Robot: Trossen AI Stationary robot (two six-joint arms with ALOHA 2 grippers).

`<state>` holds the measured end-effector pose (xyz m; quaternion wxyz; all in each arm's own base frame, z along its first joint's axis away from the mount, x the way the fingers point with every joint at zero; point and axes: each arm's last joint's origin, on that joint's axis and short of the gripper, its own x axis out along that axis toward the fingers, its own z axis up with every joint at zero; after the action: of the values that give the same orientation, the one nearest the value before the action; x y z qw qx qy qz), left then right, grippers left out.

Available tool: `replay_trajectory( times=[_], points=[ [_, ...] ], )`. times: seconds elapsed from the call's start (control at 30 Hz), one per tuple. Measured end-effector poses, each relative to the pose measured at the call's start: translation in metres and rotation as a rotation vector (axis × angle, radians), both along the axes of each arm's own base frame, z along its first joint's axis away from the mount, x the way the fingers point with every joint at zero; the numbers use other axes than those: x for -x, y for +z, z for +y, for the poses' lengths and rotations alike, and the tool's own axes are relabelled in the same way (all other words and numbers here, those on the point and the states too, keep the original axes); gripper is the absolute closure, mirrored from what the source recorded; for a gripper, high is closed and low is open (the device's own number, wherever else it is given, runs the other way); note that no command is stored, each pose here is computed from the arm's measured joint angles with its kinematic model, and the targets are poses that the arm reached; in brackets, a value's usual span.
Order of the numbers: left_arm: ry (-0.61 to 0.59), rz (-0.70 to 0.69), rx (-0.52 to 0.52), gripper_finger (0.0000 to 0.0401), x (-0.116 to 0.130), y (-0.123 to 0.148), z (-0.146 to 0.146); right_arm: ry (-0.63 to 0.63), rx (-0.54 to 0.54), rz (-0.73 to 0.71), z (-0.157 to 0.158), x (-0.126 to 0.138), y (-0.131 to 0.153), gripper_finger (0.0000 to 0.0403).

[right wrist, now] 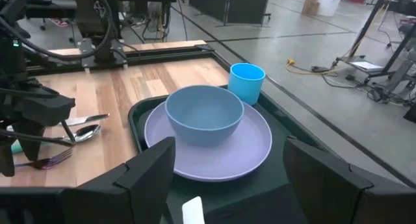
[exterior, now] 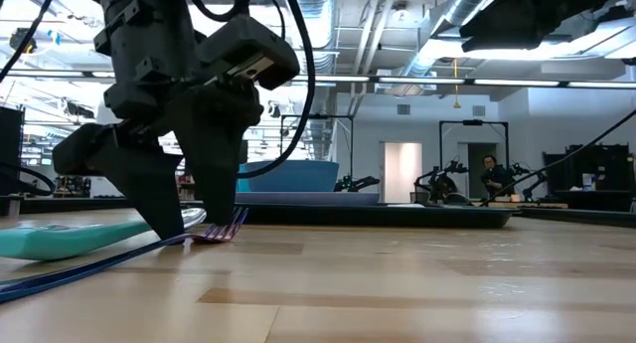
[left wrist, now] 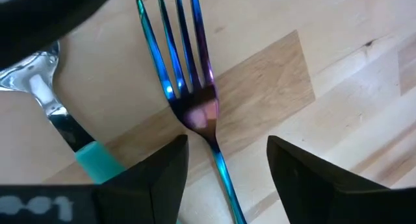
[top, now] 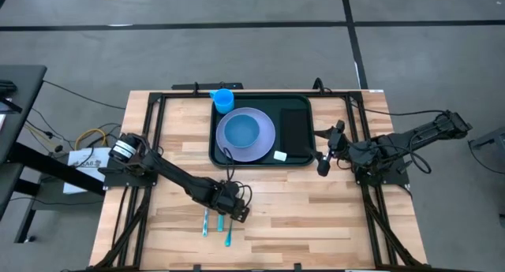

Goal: Set up tray
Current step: Put the blue fork on top of the black napkin on the black tray

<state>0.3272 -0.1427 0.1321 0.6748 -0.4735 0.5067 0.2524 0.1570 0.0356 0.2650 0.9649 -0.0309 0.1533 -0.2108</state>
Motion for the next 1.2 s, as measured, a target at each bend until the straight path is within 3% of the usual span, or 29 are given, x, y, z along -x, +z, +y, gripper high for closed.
replay_trajectory(
  times=[0.67,1.2],
  points=[
    [0.016,0.063,-0.018,0.0255,0.0042,-0.0009,0.0018,0.023,-0.009,0.003,0.0007,-0.0002,-0.0002,0.0128],
    [-0.024,0.061,-0.022,0.0257,-0.0009,-0.0018,-0.0057,0.025,-0.009,0.005,0.0008,-0.0002,-0.0003,0.0128]
  ],
)
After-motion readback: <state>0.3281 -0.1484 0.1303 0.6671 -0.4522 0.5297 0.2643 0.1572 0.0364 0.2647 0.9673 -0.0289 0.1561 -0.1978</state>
